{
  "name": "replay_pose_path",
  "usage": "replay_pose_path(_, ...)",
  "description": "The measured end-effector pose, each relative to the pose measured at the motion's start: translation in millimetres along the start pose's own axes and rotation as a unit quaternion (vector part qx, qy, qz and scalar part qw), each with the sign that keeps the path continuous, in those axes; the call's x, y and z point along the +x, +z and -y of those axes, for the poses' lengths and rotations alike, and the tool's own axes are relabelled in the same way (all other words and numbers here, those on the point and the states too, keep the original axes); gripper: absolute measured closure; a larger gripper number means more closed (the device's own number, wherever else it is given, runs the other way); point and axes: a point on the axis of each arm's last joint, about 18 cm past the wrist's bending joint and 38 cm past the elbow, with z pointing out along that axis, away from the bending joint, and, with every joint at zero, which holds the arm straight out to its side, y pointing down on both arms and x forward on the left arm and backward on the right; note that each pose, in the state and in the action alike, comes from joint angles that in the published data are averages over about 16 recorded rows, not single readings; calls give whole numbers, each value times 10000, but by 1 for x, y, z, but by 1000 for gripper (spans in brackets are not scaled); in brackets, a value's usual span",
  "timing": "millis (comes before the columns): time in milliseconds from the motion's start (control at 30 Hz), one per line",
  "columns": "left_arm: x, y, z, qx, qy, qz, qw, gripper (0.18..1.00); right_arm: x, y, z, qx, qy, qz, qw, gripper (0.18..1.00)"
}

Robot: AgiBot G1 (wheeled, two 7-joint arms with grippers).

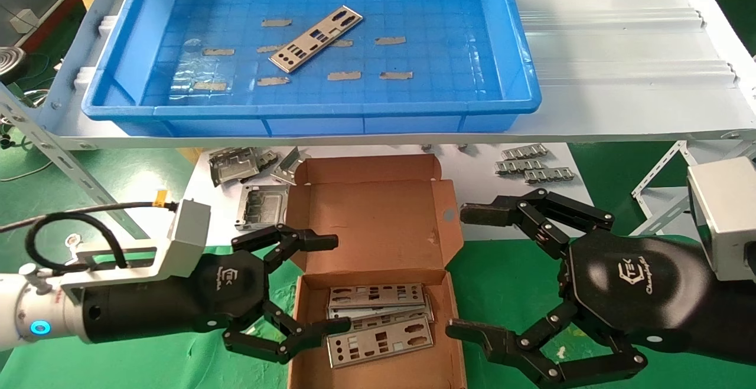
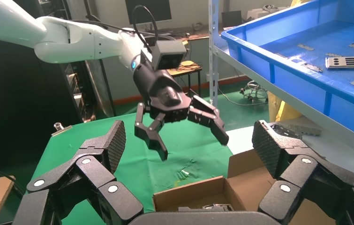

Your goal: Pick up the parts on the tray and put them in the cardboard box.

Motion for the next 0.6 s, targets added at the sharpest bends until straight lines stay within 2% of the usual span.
replay_pose_path(600,22,-33,42,200,198,61,9996,184,0,0,0,0,0,0,10000,178)
